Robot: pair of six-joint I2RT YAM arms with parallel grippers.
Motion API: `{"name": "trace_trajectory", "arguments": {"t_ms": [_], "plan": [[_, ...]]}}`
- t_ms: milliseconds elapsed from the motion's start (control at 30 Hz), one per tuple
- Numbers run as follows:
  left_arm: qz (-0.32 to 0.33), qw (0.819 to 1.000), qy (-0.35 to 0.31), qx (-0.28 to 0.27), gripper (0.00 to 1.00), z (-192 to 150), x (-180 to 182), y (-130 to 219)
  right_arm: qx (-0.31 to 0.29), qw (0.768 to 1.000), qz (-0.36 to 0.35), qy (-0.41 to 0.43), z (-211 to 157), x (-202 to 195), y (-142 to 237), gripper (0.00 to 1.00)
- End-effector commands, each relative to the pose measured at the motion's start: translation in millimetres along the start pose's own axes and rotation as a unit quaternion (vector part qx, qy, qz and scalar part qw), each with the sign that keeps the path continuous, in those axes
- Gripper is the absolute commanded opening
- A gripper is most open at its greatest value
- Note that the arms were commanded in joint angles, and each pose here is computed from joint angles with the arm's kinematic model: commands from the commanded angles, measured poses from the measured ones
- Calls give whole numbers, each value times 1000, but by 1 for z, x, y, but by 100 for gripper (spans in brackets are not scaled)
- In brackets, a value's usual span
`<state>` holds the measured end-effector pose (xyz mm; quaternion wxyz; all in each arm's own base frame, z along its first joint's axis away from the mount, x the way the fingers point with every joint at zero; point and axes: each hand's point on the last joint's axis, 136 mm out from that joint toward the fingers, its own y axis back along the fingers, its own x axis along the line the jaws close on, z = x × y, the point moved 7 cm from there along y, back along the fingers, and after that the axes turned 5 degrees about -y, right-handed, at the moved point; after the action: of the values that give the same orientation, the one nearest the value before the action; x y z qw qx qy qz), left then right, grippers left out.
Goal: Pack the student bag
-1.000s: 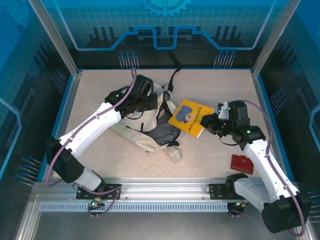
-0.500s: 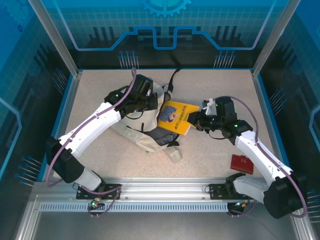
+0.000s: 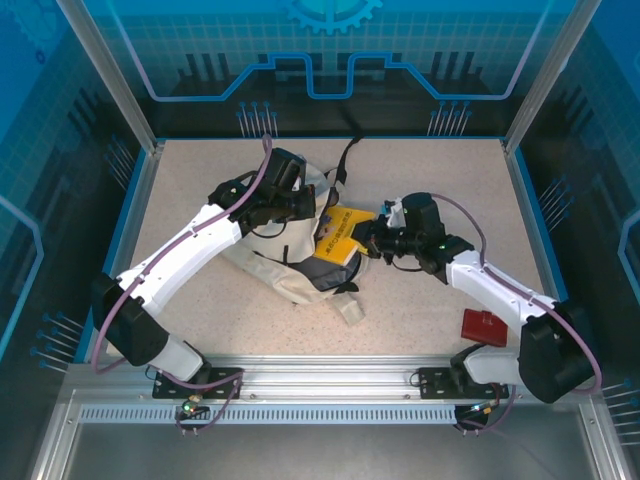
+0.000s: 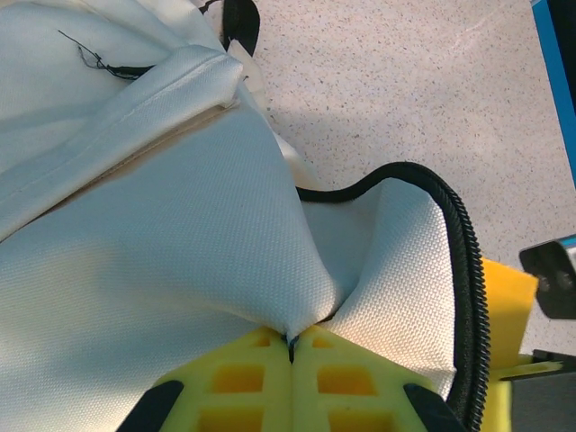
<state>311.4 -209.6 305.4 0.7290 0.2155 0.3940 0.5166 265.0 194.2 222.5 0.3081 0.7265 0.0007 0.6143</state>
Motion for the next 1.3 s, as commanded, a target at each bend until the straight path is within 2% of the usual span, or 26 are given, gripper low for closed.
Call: {"name": "trace_trajectory", "arguments": {"t_ms": [0,233,500,667,833,933,1100,1267], "plan": [[-45,998,6,-44,0,19,-14,14,-22,999,10,30,-4,11,3,8],[-49,998,6,-47,0,21,-14,15,-29,999,-29,14,-11,-16,3,9],[-61,997,8,-43,0,20,-16,16,-24,1000,-8,18,-6,2,1,9],[-82,996,8,-40,0,21,-21,14,-9,1000,-4,-11,-5,-1,-12,10],[-88,996,7,-34,0,19,-22,12,-27,999,-8,-46,3,-4,-25,12],[-86,996,10,-32,0,18,-21,12,-36,998,-25,-53,10,-3,-37,13],[-78,996,17,-33,0,17,-18,12,-14,998,-46,-45,11,0,-79,12],[-70,996,25,-41,0,19,-15,14,-28,997,-64,-39,15,-5,-119,15]]}}
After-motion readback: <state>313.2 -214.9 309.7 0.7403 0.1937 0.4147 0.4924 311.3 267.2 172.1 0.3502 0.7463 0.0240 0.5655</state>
